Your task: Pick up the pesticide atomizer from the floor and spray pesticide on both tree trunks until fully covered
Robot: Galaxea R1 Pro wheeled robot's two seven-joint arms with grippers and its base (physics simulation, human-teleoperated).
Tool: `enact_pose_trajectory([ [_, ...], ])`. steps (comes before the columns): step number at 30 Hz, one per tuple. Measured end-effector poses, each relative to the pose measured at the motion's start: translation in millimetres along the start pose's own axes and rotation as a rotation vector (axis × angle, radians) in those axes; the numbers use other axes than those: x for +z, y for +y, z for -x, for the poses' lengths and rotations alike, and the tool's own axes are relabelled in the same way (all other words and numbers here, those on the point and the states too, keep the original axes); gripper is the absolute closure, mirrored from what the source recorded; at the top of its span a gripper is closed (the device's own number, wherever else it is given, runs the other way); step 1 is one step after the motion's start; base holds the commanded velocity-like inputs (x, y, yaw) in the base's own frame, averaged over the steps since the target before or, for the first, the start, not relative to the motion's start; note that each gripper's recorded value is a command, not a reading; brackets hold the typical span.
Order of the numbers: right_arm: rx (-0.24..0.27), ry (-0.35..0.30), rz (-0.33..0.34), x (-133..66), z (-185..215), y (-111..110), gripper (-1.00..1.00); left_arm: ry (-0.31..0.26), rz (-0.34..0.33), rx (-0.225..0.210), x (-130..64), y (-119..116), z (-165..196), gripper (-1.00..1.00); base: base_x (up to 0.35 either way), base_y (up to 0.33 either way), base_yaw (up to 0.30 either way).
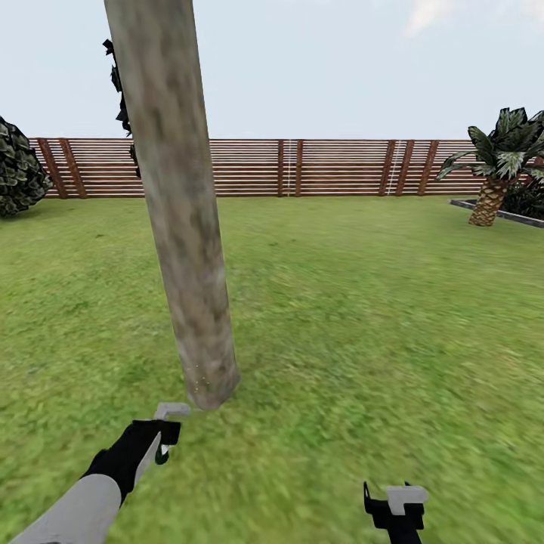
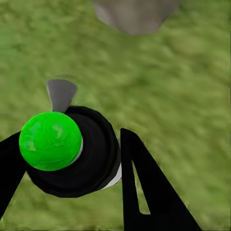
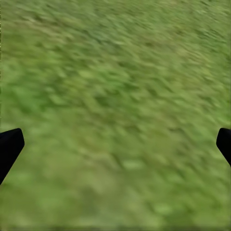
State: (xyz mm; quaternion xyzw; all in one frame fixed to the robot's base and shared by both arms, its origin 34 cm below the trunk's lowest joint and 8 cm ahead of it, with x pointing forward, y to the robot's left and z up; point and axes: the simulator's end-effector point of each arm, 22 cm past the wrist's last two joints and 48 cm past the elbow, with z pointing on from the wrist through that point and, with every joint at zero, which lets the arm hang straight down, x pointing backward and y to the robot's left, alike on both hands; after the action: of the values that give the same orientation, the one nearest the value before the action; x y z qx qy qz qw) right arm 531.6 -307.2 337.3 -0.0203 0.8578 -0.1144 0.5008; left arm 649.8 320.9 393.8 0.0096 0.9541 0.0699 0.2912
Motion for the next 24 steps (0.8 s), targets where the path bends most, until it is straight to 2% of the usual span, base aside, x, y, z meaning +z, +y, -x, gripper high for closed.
enact_pose_trajectory([
  [3, 0.000, 0.000, 0.000, -0.1, 0, 0, -1.00, 0.031, -0.016, -0.005, -0.8, -10, -5, 1.00, 0.000, 0.000, 0.000],
  [4, 0.000, 0.000, 0.000, 0.1, 0, 0, -1.00, 0.033, -0.030, -0.004, -1.5, -21, -5, 1.00, 0.000, 0.000, 0.000],
  [5, 0.000, 0.000, 0.000, 0.0, 0, 0, -1.00, 0.035, -0.059, -0.003, -3.5, -43, -3, 1.00, 0.000, 0.000, 0.000],
  [6, 0.000, 0.000, 0.000, 0.0, 0, 0, -1.00, 0.032, -0.066, 0.001, -4.7, -49, -1, 1.00, 0.000, 0.000, 0.000],
  [9, 0.000, 0.000, 0.000, 0.0, 0, 0, -1.00, -0.009, -0.057, -0.001, -9.4, -43, 19, 1.00, -0.069, 0.013, 0.000],
  [11, 0.000, 0.000, 0.000, 0.0, 0, 0, -1.00, -0.061, -0.017, 0.001, -17.0, -18, 44, 1.00, -0.118, 0.028, 0.000],
  [15, 0.000, 0.000, 0.000, 0.0, 0, 0, -1.00, -0.014, -0.024, -0.011, -24.3, -21, 46, 1.00, -0.030, 0.007, 0.000],
  [17, 0.000, 0.000, 0.000, -0.1, 0, 0, -1.00, -0.044, -0.025, -0.018, -34.8, -23, 66, 1.00, -0.003, 0.001, 0.000],
  [18, 0.000, 0.000, 0.000, -0.1, 0, 0, -1.00, -0.042, -0.021, -0.020, -39.6, -20, 72, 1.00, -0.001, 0.000, 0.000],
  [22, -0.001, 0.000, 0.001, 0.0, 0, 0, -1.00, -0.044, 0.022, -0.022, -51.2, 11, 88, 1.00, 0.000, 0.000, 0.000],
  [24, -0.001, 0.000, 0.001, 0.0, 0, 0, -1.00, -0.046, 0.023, -0.026, -51.9, 18, 90, 1.00, 0.000, 0.000, 0.000],
])
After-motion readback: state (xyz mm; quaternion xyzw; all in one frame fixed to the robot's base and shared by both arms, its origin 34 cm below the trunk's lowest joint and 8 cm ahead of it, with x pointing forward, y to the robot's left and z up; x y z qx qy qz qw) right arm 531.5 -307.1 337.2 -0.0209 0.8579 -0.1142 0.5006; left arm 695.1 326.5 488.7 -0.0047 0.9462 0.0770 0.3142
